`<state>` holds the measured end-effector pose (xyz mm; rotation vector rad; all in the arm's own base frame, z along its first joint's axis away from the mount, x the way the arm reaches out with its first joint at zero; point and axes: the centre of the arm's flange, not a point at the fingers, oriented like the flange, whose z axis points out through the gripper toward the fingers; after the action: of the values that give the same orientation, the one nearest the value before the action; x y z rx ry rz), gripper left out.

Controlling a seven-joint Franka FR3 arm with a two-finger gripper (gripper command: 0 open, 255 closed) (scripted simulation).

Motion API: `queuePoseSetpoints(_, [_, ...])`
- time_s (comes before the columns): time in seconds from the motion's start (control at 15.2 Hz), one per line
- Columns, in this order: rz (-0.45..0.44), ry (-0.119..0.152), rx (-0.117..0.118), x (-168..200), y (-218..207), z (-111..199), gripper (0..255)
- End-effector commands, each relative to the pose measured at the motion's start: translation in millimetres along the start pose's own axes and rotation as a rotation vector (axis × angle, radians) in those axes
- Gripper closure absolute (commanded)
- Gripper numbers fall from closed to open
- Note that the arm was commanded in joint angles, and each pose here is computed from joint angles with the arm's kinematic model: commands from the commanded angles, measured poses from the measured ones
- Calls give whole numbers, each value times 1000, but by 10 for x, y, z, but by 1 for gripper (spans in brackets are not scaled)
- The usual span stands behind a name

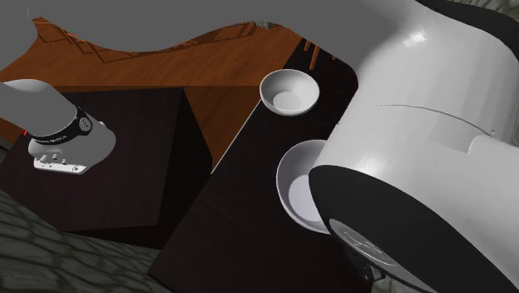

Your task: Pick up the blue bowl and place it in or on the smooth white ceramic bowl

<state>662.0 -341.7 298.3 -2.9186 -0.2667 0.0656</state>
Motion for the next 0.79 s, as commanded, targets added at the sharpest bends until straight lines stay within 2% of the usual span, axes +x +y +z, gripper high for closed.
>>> queuePoseSetpoints(0.0, [0,0,0,-1,-16,-114,255])
queuePoseSetpoints(0.73, [0,0,0,-16,-138,-682,255])
